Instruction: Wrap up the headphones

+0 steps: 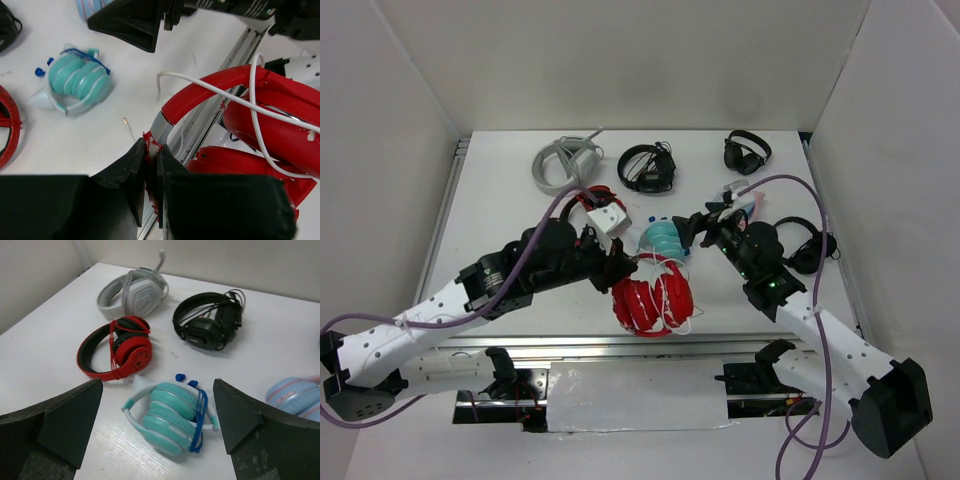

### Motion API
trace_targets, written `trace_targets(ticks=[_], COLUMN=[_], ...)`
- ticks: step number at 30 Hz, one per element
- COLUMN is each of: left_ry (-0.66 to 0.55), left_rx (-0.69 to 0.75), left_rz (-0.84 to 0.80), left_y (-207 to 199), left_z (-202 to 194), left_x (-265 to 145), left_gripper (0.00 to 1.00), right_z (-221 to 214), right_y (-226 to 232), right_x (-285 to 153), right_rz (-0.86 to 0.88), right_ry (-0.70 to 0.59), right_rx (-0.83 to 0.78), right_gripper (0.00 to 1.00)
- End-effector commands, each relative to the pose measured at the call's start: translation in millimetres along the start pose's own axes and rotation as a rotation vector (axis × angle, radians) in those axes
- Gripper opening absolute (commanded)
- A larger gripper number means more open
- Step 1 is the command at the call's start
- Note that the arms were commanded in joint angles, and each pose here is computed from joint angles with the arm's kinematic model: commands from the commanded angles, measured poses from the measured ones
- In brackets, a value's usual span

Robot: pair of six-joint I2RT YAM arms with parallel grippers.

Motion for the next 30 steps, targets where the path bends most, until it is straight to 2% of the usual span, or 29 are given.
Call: trace_targets(ticks=[1,5,11,15,24,28,30], left_ry=[-0.187,-0.260,-0.272,-0.277,-0.304,-0.305,-0.304], left_rx=[-0.055,-0.061,-0.091,-0.100,-0.131,-0.144,-0.150], left_rz=[-0.001,0.037,0.074,0.103,0.177,0.198,0.185], left_y=[-3.5,3.1,11.5,18.8,35.5,44.5,44.6], left_z=[58.2,86.2,97.2,104.1,117.6,118.3,117.5], left_x=[-22.5,-39.3,-40.2,-42.0,-48.2,-47.6,-46.9], left_gripper=[0.00,0.00,0.00,0.00,0.00,0.00,0.00], right_z=[3.2,-20.6,-60.1,-65.6,-98.4,-92.2,-84.6], right_y=[-6.7,-12.1,0.7,11.1,54.8,81.6,87.1], right_x=[-9.4,-23.3,-42.3,-61.4,-89.7,-87.5,-78.0], right_rz=[0.009,0.028,0.069,0.131,0.359,0.480,0.481], right_ry=[-0.016,0.025,0.130,0.087,0.179,0.181,0.142], right_rx=[0.089,0.113,0.269,0.320,0.278,0.241,0.246], right_gripper=[1.00,1.00,1.00,1.00,1.00,1.00,1.00])
Point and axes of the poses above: each gripper's point midway between its finger pads, its own x axis out along the fingers, its own y axis along the line the jaws close on, z = x × y, the point moved 1 cm from there along -x, back along the fingers, and after that the axes turned 7 degrees about x, right-handed, at the moved point
